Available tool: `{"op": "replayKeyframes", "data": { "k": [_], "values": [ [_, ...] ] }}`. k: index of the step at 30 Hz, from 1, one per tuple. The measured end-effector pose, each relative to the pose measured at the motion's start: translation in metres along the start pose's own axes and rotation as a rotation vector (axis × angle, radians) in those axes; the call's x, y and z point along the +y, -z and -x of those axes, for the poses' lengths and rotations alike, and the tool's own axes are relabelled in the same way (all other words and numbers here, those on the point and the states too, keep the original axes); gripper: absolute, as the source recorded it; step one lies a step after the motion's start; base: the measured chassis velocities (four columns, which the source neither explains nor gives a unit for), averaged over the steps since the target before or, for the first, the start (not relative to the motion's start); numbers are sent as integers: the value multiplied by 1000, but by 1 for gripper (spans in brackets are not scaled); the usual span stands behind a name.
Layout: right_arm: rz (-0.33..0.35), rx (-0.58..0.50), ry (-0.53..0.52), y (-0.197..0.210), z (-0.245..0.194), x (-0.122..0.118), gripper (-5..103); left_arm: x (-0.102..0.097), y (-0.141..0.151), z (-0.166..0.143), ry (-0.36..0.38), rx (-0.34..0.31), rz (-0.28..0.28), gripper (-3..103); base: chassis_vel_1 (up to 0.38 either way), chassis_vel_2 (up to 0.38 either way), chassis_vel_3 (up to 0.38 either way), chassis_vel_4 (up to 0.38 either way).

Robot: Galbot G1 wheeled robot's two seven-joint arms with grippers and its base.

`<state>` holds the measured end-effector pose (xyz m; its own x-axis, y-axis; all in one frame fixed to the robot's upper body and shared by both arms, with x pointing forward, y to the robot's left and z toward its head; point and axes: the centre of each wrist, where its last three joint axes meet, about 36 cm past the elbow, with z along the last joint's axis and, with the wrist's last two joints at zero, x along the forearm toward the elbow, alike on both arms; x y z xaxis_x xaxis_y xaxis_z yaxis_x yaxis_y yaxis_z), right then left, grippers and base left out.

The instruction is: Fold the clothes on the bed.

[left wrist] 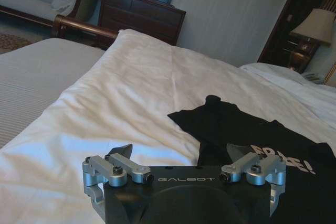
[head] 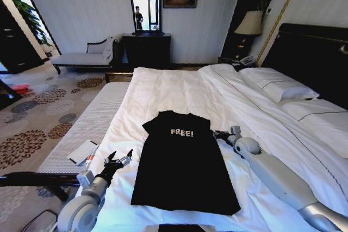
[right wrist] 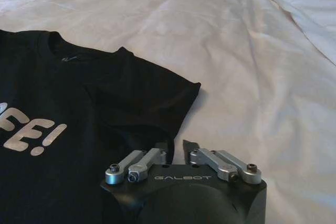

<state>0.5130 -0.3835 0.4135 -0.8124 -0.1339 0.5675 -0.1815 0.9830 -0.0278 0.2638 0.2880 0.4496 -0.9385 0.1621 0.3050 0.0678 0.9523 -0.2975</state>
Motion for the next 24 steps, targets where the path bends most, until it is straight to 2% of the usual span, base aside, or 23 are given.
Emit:
{"op": "replayKeyframes", "data": {
  "k": [2, 3, 5, 18, 24],
  "values": [
    [-1, -1, 0, 0, 0, 0, 8, 0, 0, 0, 0, 0, 0, 100, 0, 0, 0, 0],
    [-2, -3, 1, 0, 0, 1, 8, 0, 0, 0, 1, -1, 0, 100, 0, 0, 0, 0],
    [-3, -5, 2, 0, -1, 1, 1, 1, 0, 1, 1, -1, 0, 100, 0, 0, 0, 0],
    [-25, -43, 22, 13, -11, 9, 0, 3, 0, 2, 6, -5, -1, 100, 0, 0, 0, 0],
    [-66, -73, 39, 26, -26, 17, 0, 2, 1, 3, 4, -10, -4, 100, 0, 0, 0, 0]
  ]
}}
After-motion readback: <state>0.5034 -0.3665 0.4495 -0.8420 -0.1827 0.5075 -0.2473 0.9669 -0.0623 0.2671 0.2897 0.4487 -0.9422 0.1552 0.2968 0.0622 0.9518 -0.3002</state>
